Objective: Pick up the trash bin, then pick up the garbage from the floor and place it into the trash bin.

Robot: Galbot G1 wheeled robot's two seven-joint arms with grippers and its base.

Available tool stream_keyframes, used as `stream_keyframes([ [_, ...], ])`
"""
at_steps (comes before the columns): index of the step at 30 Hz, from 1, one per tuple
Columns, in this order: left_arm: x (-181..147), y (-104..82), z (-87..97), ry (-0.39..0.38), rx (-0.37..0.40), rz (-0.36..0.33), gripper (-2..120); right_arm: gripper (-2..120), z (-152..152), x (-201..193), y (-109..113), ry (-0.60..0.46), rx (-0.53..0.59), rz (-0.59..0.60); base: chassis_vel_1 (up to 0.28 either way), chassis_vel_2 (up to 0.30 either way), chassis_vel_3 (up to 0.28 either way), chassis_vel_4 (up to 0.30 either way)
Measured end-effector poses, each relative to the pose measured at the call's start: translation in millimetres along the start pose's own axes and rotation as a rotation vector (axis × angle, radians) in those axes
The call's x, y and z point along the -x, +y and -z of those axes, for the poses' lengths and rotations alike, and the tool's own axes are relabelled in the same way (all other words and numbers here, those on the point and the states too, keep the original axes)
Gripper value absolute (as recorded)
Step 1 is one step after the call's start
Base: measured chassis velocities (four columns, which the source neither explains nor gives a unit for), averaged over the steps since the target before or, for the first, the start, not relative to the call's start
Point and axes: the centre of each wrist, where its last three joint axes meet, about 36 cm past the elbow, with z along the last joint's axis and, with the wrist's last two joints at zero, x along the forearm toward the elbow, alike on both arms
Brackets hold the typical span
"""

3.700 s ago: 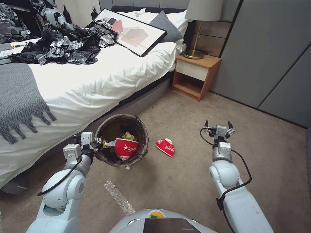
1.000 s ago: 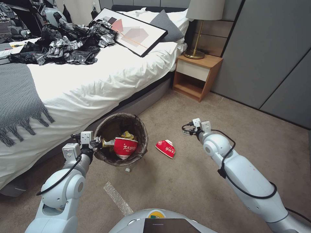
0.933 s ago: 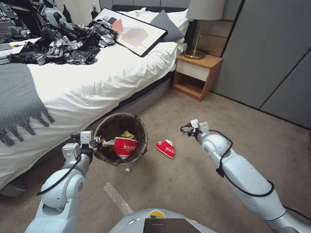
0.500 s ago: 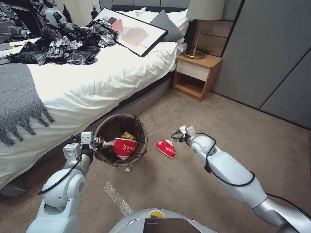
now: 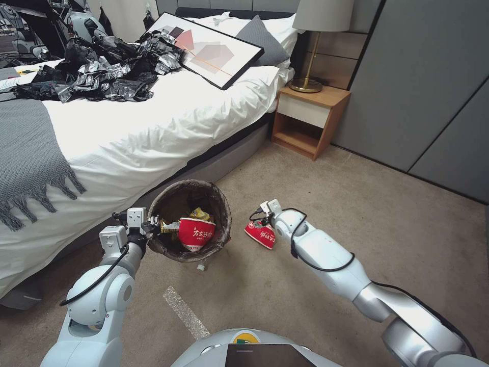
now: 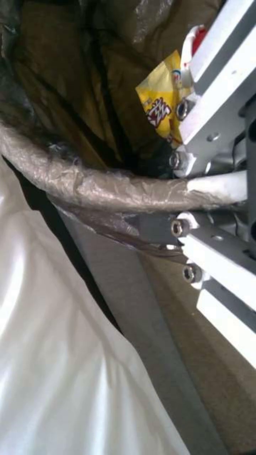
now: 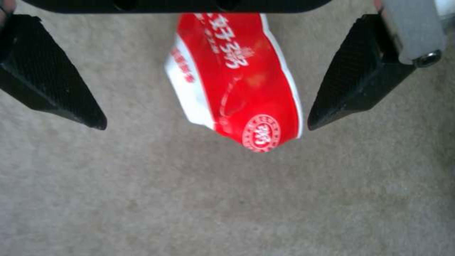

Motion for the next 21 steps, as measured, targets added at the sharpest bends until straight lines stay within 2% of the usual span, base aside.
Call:
stream_keyframes([
  [7,1.1,2.1,-0.8,0.004,0.006,0.002,0,100,5.5,38.3,21.4,0.009,-0.004,0.051,0.0,0.0,0.0,0.0],
  [14,1.1,1.7,-2.0,0.004,0.0,0.001,0,100,-6.3,62.6,21.7,0.036,0.041,0.053,0.0,0.0,0.0,0.0],
  [21,-0.5,2.3,-1.0,-0.001,0.001,0.003,0,100,-20.9,67.6,14.8,0.059,0.069,0.033,0.0,0.0,0.0,0.0],
])
